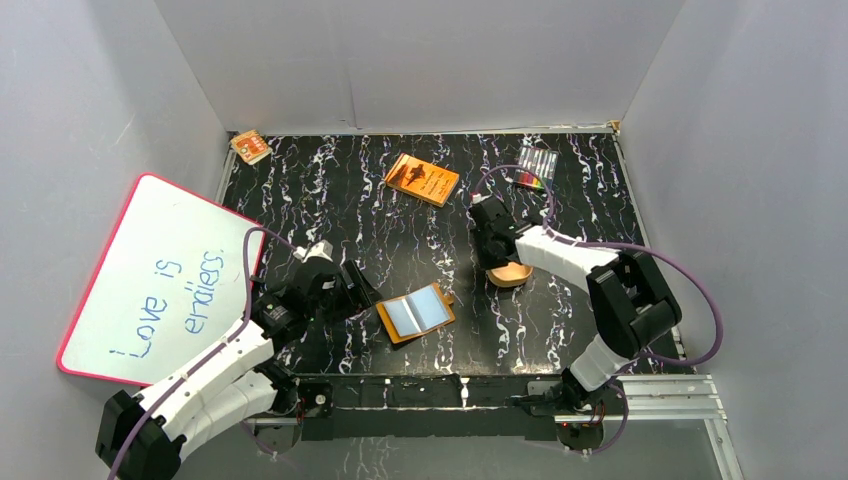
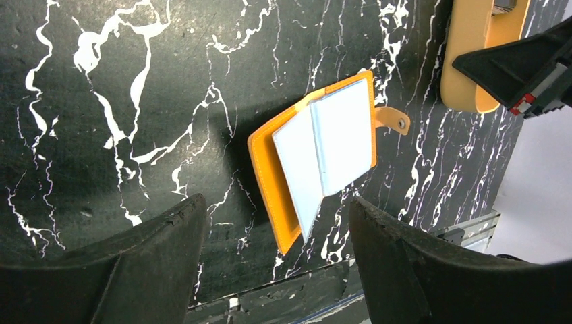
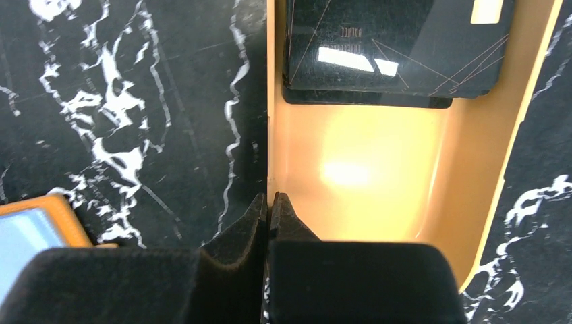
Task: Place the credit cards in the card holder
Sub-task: Move the storage box to the center of the board.
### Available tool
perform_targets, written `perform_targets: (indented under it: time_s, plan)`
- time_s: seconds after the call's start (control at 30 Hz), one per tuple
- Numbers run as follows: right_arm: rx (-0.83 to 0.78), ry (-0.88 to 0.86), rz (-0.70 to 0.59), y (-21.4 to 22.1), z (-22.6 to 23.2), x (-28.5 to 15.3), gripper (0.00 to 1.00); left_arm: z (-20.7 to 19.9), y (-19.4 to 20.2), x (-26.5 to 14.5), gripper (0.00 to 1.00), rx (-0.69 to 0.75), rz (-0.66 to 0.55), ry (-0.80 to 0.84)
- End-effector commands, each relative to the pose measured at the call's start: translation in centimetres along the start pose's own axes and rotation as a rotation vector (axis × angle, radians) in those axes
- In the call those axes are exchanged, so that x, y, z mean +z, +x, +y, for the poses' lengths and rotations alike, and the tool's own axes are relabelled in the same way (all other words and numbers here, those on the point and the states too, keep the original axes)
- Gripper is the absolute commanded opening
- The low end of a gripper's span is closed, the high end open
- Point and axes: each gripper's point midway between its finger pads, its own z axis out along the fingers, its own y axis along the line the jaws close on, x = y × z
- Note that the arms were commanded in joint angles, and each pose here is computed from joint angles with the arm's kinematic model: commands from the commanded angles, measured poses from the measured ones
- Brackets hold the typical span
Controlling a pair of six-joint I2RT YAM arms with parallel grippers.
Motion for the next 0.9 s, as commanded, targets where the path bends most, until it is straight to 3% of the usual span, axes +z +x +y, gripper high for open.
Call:
perform_targets:
  time_s: [0.0,0.1,0.23,0.37,0.47,0.7,0.87]
  plan:
    - [0.062,-0.046,-0.028,-0.2,1.7,-1.3,0.02,0.4,0.6,0.0,0.73,-0.012,0.022,-0.008]
    - [0.077,-0.038,-0.031,-0.3,1.6,-1.3,0.10,0.4,0.6,0.2,0.73,-0.010,0.029,-0.012]
    - [0.095,-0.052,-0.054,-0.8,1.8,-2.2,0.45,0.3,0.6,0.2,0.73,0.000,0.036,-0.013]
    - [0.162,-0.088,-0.109,-2.1,2.1,-4.4,0.62,0.0,0.4,0.0,0.73,0.003,0.027,-0.006]
    - [0.312,-0.131,-0.154,-3.4,2.2,-5.8,0.66,0.0,0.2,-0.1,0.74,0.003,0.017,-0.012]
    - [0.831,-0.143,-0.283,-4.6,0.6,-5.6,0.66,0.0,-0.1,0.1,0.74,-0.009,0.005,-0.021]
    - [1.052,-0.113,-0.322,-5.6,-0.5,-4.0,0.67,-0.2,-0.1,0.1,0.74,-0.013,0.006,-0.011]
